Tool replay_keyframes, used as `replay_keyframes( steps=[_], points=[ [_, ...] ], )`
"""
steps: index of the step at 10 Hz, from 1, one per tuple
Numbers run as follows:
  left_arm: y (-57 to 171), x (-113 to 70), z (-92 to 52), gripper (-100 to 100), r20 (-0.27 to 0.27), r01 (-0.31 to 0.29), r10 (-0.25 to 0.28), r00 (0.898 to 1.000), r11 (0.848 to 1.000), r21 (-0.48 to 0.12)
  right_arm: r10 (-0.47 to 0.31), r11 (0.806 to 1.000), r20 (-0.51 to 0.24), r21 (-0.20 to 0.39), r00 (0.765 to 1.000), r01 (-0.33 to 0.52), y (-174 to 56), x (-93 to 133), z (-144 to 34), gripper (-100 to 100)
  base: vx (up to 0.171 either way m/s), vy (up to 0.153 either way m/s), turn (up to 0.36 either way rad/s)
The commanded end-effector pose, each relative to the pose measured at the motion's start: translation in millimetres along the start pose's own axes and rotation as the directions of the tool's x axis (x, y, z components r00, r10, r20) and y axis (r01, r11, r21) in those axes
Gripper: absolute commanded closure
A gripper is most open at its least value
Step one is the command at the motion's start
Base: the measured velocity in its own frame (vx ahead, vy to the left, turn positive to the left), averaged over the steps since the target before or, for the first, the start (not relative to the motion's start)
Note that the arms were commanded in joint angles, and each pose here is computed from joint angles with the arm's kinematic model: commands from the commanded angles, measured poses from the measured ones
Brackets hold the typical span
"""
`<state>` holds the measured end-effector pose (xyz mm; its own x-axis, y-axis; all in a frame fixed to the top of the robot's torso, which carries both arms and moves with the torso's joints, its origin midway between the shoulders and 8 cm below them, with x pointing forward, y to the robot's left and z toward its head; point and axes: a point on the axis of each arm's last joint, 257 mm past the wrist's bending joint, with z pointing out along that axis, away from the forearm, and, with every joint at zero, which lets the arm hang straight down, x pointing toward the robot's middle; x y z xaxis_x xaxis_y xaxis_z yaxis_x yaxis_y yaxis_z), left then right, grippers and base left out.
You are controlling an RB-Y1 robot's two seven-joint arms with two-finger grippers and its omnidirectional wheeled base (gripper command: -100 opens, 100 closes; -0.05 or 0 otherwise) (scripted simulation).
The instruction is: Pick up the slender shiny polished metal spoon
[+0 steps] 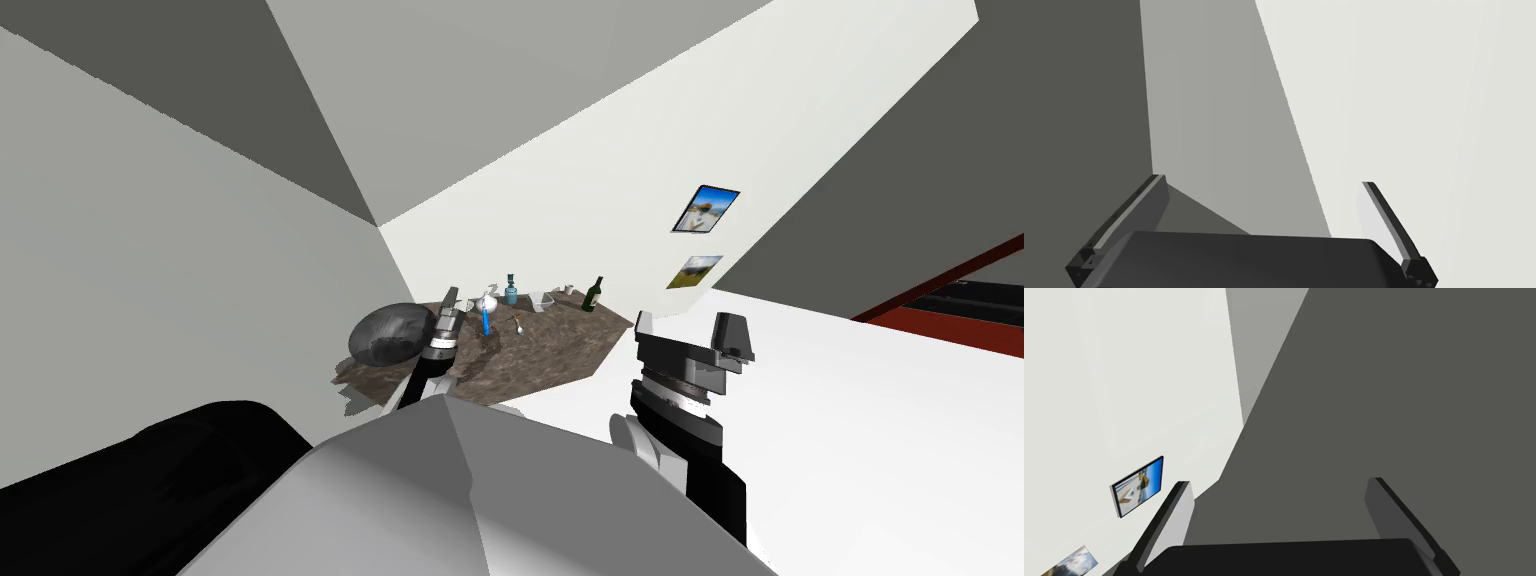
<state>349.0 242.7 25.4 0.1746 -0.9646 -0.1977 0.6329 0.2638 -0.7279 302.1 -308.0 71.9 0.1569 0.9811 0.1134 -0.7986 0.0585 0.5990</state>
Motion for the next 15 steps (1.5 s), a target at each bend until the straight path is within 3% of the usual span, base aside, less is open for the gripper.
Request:
replay_keyframes(
  steps=[1, 5, 8, 10, 13, 14, 15],
  points=[
    [11.2, 2.5, -4.3, -100, -0.039, -0.030, 0.028, 0.999, 0.999, -0.034, 0.000, 1.000, 0.000, 0.000, 1.000, 0.000, 0.0, 0.0, 0.0, 0, 0.012, -0.033, -0.044],
    [47.8, 2.3, -19.8, -100, -0.128, -0.124, 0.105, 0.986, 0.982, -0.145, 0.000, 1.000, 0.000, 0.000, 1.000, 0.000, 0.0, 0.0, 0.0, 0, 0.015, -0.078, -0.069],
    [83.3, -4.9, -38.5, -100, -0.212, -0.229, 0.178, 0.961, 0.942, -0.245, 0.000, 1.000, 0.000, 0.000, 1.000, 0.000, 0.0, 0.0, 0.0, 0, 0.016, -0.102, -0.087],
    [109.6, -14.3, -54.5, -100, -0.275, -0.311, 0.227, 0.934, 0.896, -0.316, 0.000, 1.000, 0.000, 0.000, 1.000, 0.000, 0.0, 0.0, 0.0, 0, 0.010, -0.112, -0.115],
    [144.8, -34.8, -80.9, -100, -0.373, -0.438, 0.294, 0.880, 0.806, -0.399, 0.000, 1.000, 0.000, 0.000, 1.000, 0.000, 0.0, 0.0, 0.0, 0, 0.025, -0.132, -0.115],
    [146.5, -35.4, -81.8, -100, -0.374, -0.439, 0.293, 0.880, 0.802, -0.405, 0.000, 1.000, 0.000, 0.000, 1.000, 0.000, 0.0, 0.0, 0.0, 0, 0.010, -0.084, -0.025],
    [158.0, -44.3, -91.7, -100, -0.406, -0.480, 0.311, 0.859, 0.764, -0.431, 0.000, 1.000, 0.000, 0.000, 1.000, 0.000, 0.0, 0.0, 0.0, 0, 0.018, -0.080, -0.064]
  ],
)
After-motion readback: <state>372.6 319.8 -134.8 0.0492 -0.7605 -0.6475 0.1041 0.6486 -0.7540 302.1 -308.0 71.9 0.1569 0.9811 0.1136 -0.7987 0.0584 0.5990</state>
